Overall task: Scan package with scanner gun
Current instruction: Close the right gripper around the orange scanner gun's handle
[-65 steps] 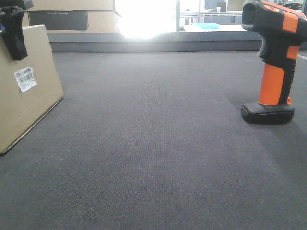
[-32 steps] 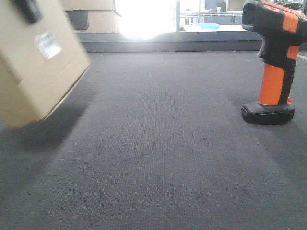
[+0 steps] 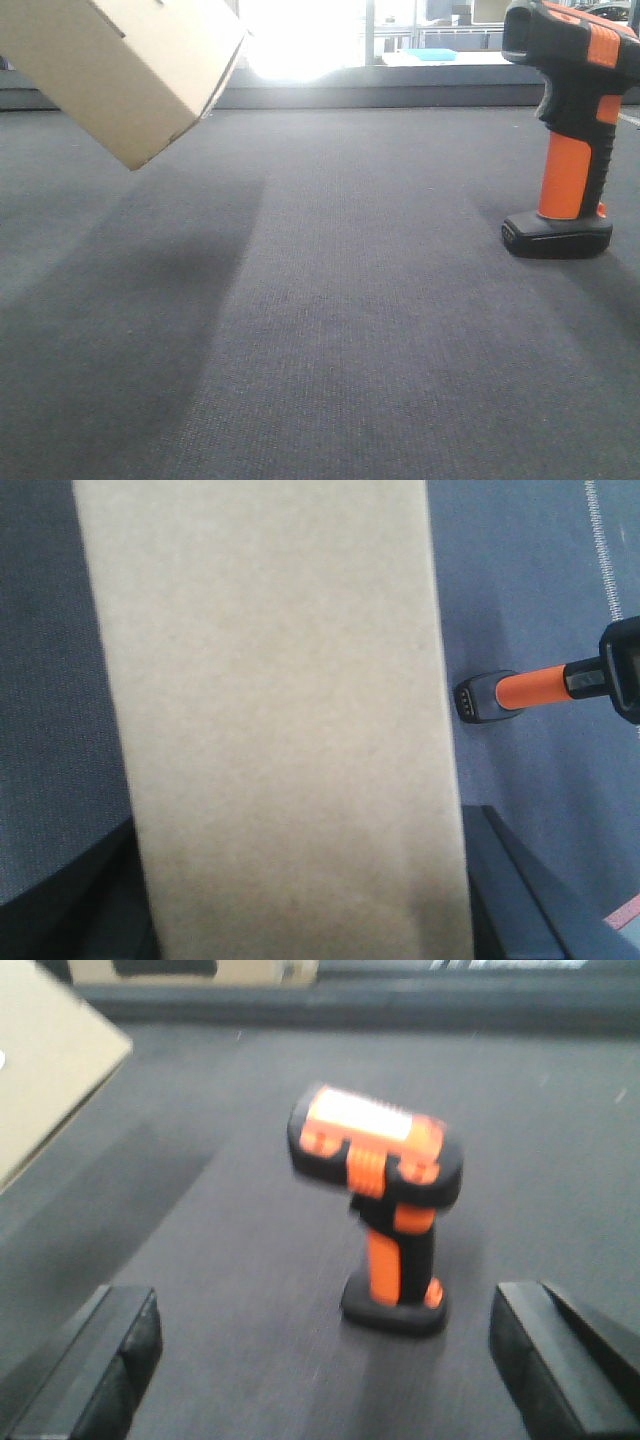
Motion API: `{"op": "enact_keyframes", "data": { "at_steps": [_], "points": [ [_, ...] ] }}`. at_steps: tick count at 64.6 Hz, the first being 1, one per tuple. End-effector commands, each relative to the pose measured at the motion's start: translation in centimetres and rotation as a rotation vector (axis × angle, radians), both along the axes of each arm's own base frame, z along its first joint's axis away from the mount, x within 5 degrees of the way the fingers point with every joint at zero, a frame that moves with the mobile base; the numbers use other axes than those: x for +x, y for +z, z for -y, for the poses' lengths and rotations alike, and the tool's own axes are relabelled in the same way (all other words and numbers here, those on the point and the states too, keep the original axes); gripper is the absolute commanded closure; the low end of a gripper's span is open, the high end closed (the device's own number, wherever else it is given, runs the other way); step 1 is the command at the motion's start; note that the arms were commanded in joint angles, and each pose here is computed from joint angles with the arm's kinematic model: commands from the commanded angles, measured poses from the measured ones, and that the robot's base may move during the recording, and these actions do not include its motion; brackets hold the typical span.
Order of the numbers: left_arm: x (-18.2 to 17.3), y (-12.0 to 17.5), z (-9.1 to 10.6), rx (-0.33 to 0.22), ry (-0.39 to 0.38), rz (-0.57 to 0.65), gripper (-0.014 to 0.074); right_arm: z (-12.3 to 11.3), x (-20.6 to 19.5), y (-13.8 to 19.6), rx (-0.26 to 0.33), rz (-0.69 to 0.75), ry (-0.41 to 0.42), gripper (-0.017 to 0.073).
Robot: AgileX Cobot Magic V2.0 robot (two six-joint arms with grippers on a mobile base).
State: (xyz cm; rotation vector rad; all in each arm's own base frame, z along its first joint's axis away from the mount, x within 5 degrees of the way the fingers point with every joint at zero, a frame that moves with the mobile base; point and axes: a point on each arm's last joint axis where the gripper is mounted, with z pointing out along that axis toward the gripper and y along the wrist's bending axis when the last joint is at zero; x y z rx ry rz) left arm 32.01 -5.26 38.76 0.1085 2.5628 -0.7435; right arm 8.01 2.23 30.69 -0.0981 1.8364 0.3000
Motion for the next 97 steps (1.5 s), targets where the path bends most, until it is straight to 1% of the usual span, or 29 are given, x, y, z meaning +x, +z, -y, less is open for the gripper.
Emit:
{"op": "enact_keyframes", "data": {
  "at_steps": [1, 15, 21, 34, 47, 61, 70, 74, 81, 83, 89, 97],
  "points": [
    [-0.3, 0.7, 0.0, -0.023, -0.002, 0.026, 0.0704, -0.1, 0.5, -1.5, 0.025, 0.019, -0.010, -0.0010],
    [-0.3, 0.7, 0.0, -0.023, -0.002, 0.026, 0.0704, 0.3, 1.5, -4.8, 0.048, 0.134, -0.071, -0.0010],
    [-0.3, 0.7, 0.0, -0.023, -0.002, 0.026, 0.0704, 0.4, 2.0, -5.6, 0.045, 0.145, -0.086, -0.0010],
    [-0.3, 0.7, 0.0, -0.023, -0.002, 0.026, 0.0704, 0.3, 3.8, -5.9, 0.035, 0.147, -0.111, -0.0010],
    [-0.3, 0.7, 0.0, -0.023, -0.002, 0.026, 0.0704, 0.0, 6.3, -7.3, 0.007, 0.073, -0.131, -0.0010],
    [-0.3, 0.7, 0.0, -0.023, -0.002, 0.026, 0.0704, -0.2, 8.8, -8.7, -0.016, 0.077, -0.164, -0.0010],
    [-0.3, 0.7, 0.0, -0.023, -0.002, 0.026, 0.0704, -0.5, 10.3, -9.0, -0.029, 0.032, -0.161, -0.0009],
    [-0.3, 0.7, 0.0, -0.023, -0.002, 0.026, 0.0704, -0.6, 11.1, -8.7, -0.020, 0.031, -0.169, 0.0006],
    [-0.3, 0.7, 0.0, -0.023, -0.002, 0.026, 0.0704, -0.5, 12.2, -8.3, 0.036, 0.018, -0.221, 0.0048],
    [-0.3, 0.7, 0.0, -0.023, -0.002, 0.026, 0.0704, -0.5, 12.4, -8.2, 0.044, 0.014, -0.229, 0.0062],
    [-0.3, 0.7, 0.0, -0.023, -0.002, 0.026, 0.0704, -0.6, 13.1, -8.3, 0.041, 0.017, -0.233, 0.0092],
    [-0.3, 0.7, 0.0, -0.023, -0.002, 0.026, 0.0704, -0.6, 13.6, -8.7, 0.034, 0.013, -0.239, 0.0092]
  ]
}}
